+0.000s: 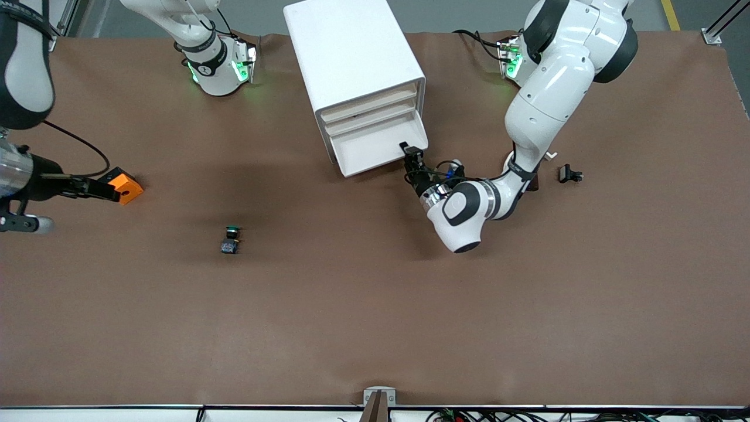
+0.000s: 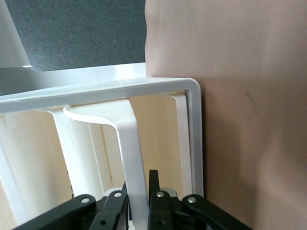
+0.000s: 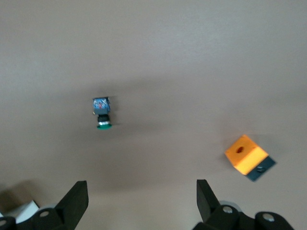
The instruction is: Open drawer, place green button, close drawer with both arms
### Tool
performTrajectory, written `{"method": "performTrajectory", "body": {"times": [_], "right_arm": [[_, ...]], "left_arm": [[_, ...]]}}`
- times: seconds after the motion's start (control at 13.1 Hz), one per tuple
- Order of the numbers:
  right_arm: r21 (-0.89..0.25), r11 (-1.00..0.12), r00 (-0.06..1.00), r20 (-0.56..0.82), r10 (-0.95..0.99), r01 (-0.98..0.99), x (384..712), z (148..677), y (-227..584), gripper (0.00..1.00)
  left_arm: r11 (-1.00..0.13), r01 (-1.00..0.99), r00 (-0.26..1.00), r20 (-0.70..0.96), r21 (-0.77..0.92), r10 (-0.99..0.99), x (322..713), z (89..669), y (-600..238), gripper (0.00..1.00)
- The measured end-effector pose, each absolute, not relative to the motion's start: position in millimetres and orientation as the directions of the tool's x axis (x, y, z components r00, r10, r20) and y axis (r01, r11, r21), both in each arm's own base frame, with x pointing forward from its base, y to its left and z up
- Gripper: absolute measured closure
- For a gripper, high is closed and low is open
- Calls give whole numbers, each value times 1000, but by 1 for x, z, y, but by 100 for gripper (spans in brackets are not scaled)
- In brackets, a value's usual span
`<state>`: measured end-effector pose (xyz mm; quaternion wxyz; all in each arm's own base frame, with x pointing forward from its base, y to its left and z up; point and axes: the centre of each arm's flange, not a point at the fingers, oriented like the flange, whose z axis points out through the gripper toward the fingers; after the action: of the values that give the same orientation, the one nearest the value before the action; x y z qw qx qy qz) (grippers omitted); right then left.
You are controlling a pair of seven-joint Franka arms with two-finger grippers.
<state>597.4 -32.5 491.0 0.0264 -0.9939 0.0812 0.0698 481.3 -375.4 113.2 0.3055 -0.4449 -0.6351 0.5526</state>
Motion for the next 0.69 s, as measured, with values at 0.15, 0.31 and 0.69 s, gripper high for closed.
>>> {"method": "performTrajectory", "body": {"times": [0.15, 0.31, 0.69], "right_arm": [[-45, -980, 975, -113, -190, -196, 597, 453, -5, 0], [-45, -975, 974, -74, -212, -216, 592, 415, 19, 0], [-62, -966, 967, 24, -254, -252, 567, 344, 81, 0]], "left_arm": [[-4, 244, -440, -114, -970, 891, 496, 117, -365, 83], [-2, 253, -459, -122, -968, 880, 507, 120, -356, 82], [1, 276, -489, -139, -961, 861, 527, 127, -341, 82]]}}
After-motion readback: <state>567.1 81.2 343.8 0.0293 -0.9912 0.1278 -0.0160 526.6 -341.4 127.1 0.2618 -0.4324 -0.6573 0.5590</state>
